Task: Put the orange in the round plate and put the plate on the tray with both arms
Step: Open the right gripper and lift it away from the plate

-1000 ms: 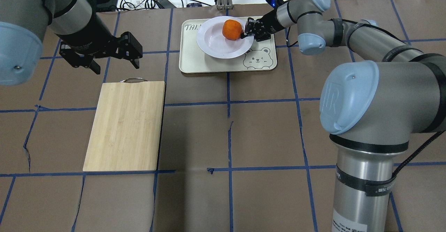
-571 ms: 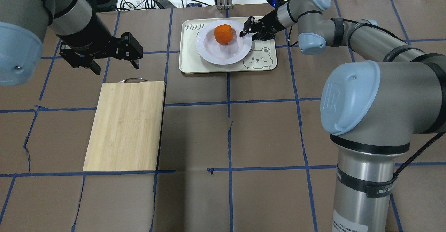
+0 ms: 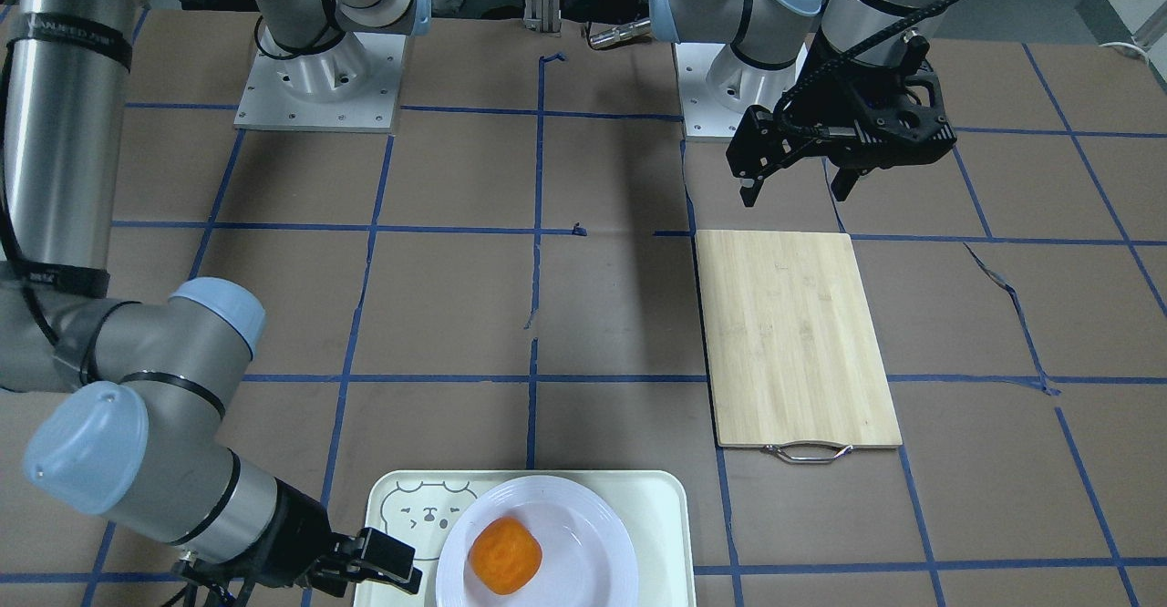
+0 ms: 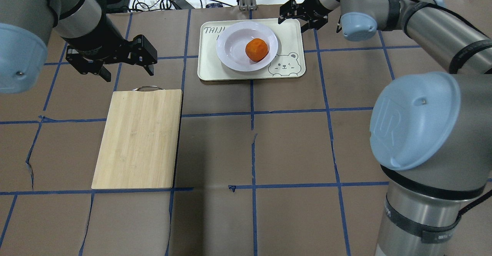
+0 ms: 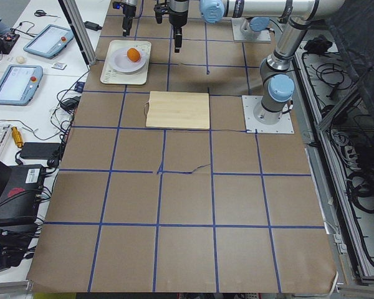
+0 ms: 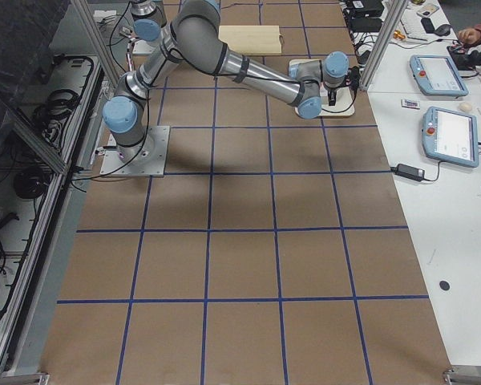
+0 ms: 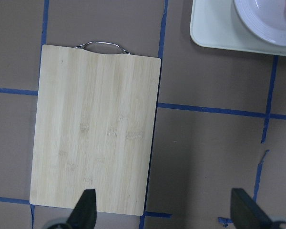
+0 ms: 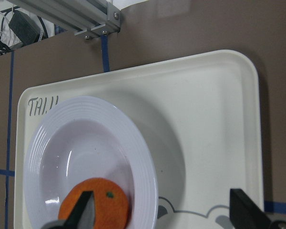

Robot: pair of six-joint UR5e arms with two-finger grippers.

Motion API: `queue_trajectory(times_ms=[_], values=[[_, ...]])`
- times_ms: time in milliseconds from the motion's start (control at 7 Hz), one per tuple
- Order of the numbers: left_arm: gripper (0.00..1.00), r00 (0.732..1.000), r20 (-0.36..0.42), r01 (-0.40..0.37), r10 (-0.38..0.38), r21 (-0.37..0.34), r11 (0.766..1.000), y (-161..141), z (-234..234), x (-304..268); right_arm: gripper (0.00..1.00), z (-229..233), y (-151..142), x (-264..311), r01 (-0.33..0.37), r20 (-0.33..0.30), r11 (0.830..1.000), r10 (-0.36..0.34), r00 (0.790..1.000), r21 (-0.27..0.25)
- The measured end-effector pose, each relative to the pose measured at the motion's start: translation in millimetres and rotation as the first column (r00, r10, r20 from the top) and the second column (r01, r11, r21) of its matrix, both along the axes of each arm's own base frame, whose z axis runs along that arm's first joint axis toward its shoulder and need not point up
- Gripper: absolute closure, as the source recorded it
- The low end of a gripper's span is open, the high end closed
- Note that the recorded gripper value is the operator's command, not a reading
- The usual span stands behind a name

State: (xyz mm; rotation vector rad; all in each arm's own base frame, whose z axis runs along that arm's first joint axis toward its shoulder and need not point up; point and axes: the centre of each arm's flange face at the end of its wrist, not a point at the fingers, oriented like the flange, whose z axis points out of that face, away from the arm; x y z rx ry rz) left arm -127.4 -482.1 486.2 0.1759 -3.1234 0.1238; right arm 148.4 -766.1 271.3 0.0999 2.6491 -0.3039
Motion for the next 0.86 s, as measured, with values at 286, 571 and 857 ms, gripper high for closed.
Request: queue_trajectory(times_ms=[286, 571, 857], values=[[0.00, 1.000, -0.001, 0.000, 0.000, 0.002, 1.000, -1, 0, -1, 0.00, 80, 46, -15, 0.036, -0.141, 0.993, -0.020, 0.990, 0.114], [0.00, 1.000, -0.001, -0.001, 0.001, 0.002, 1.000, -1, -1, -1, 0.00, 157, 124, -35, 0.079, -0.217, 0.973, -0.030, 0.976, 0.218], [0.00, 1.000, 0.000, 0.000, 0.000, 0.002, 1.000, 0, 0, 0, 0.00, 189, 194, -41, 0.101, -0.301, 0.965, -0.024, 0.953, 0.241]])
